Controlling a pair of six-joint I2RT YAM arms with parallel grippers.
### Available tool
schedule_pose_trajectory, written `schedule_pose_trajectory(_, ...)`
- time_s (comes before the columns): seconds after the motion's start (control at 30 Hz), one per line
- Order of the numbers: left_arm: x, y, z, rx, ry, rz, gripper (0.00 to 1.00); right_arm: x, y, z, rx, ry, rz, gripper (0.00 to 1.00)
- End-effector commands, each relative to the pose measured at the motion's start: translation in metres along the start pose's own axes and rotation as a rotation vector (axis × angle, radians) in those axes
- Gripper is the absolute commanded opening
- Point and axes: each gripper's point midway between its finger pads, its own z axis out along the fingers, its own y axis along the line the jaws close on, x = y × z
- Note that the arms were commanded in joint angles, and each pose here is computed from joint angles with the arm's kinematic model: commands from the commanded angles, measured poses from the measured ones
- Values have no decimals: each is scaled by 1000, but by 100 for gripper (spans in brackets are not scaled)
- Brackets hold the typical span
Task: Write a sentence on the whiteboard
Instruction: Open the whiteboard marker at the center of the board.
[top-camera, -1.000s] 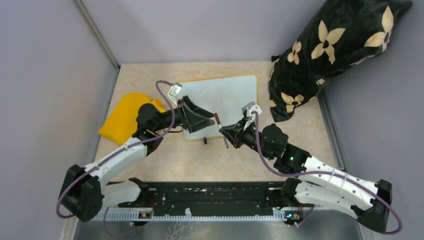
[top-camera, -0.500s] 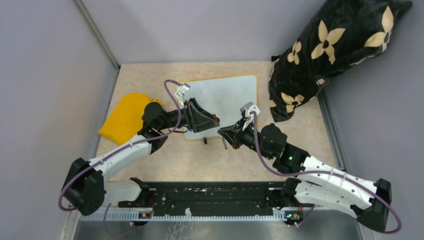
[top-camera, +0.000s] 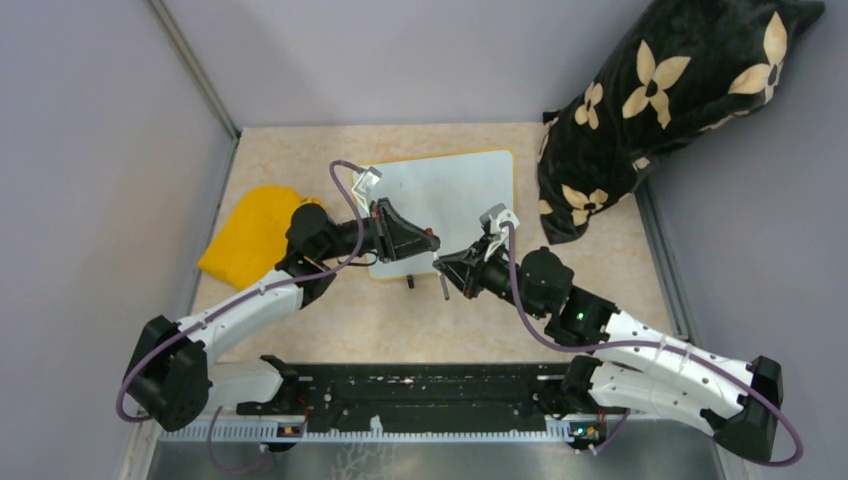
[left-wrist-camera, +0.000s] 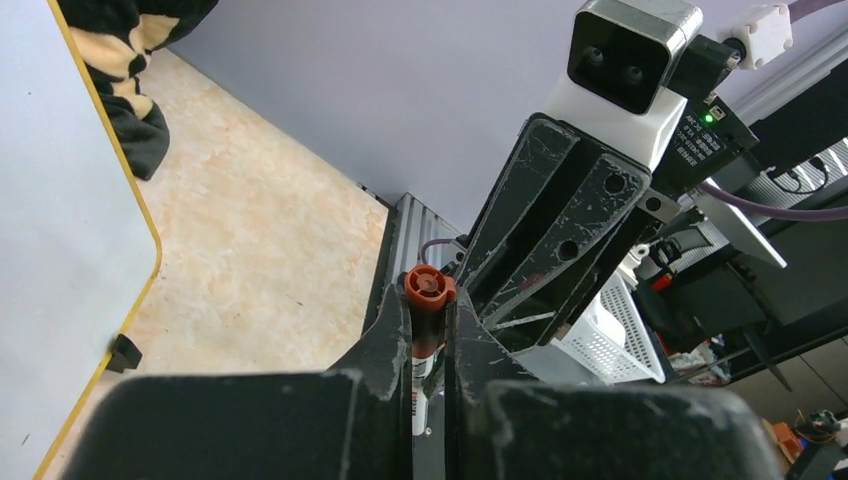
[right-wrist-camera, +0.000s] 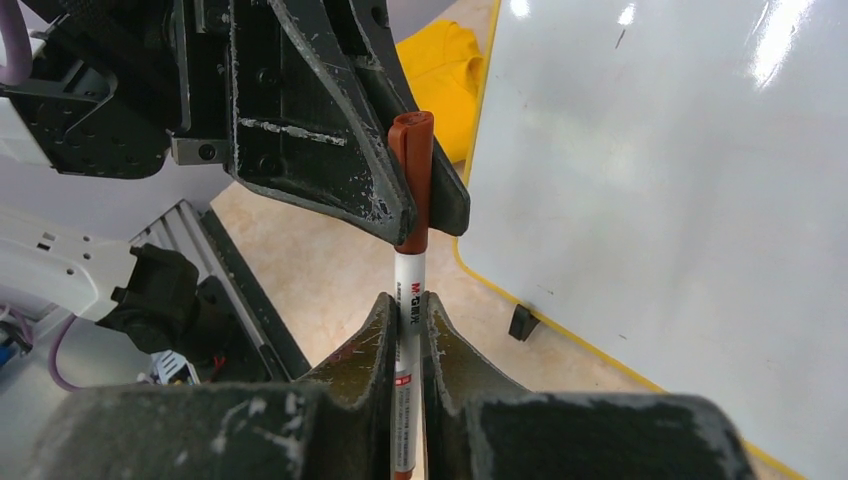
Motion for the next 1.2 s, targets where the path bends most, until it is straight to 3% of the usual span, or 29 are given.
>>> schedule_pose_trajectory(0.0, -11, -16, 0, 24, -28, 52, 0, -31, 17, 1, -53, -83, 38, 19)
schedule_pose_trajectory(0.07, -13, -17, -1, 18, -46, 63, 0, -34, 21, 3, -68, -97, 71, 44)
schedule_pose_trajectory(0.13, -16, -19, -3, 13, -61, 70, 0, -35, 25, 6, -83, -102, 104, 57)
schedule_pose_trajectory(0.27, -19, -24, -5, 16, -74, 72, 0, -40, 28, 10, -91, -117, 144, 63)
schedule_pose_trajectory(0.47, -17, -26, -8, 17, -79, 71, 0, -42, 24, 12, -64, -137, 167, 53)
schedule_pose_trajectory(0.7, -16, -27, -10, 20, -83, 70, 0, -42, 24, 15, -64, -137, 187, 48)
schedule_pose_trajectory(0.87, -16, -31, -11, 28, -83, 73, 0, -38, 24, 15, -64, -126, 186, 26)
schedule_pose_trajectory(1.0, -20, -34, -12, 30, -96, 87, 0, -31, 23, 15, -62, -104, 175, 0)
schedule_pose_trajectory(1.17, -38, -39, -16, 1, -183, 99, 0, -14, 24, 12, -85, -48, 159, 0)
